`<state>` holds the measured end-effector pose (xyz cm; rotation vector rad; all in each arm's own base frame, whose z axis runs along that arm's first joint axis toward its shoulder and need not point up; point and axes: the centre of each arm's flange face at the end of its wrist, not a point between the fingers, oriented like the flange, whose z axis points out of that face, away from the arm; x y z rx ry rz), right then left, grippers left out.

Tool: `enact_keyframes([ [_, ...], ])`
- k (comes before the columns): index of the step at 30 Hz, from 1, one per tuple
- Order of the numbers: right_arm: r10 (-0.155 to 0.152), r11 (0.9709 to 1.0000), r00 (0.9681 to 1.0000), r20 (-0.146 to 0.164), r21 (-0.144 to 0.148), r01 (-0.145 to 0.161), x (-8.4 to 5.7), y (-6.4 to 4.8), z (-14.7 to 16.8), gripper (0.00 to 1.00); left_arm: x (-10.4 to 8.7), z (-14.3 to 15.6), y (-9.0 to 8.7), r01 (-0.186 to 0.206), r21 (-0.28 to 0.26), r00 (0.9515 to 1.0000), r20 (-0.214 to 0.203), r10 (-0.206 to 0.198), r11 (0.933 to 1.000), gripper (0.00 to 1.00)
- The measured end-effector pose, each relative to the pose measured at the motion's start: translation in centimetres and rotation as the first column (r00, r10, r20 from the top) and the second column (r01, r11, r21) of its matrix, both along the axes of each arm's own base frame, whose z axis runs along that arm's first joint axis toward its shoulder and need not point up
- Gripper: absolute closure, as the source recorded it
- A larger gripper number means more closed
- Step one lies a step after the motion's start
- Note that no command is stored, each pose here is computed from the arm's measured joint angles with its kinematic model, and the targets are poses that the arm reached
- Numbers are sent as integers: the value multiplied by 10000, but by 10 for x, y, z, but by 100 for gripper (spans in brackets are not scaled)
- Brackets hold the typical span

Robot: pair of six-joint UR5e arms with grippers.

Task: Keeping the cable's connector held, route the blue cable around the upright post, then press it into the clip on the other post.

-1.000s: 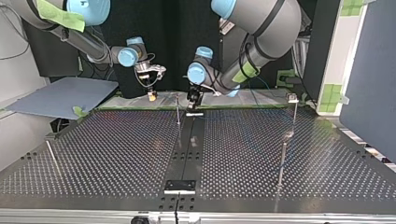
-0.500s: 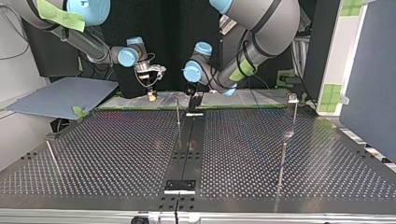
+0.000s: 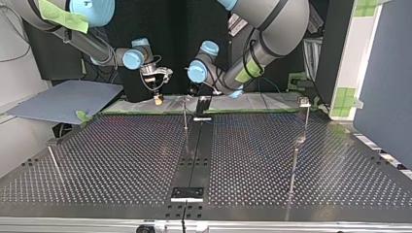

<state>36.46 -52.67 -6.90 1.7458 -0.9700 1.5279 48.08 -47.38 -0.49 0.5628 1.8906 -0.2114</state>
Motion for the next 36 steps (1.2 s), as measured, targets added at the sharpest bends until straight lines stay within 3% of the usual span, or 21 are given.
enact_keyframes([
  [11,48,10000,10000,3,3,-48,1,0,0,100,-1,0,1,-19,83,10000,-20,19,10000,0],
  [24,172,9999,9999,18,16,-172,3,2,-1,100,-9,0,-5,173,1012,9992,353,-209,9947,0],
  [36,208,9998,9998,28,12,-208,3,2,-2,100,-8,10,-6,-244,1251,9970,766,148,9918,0],
])
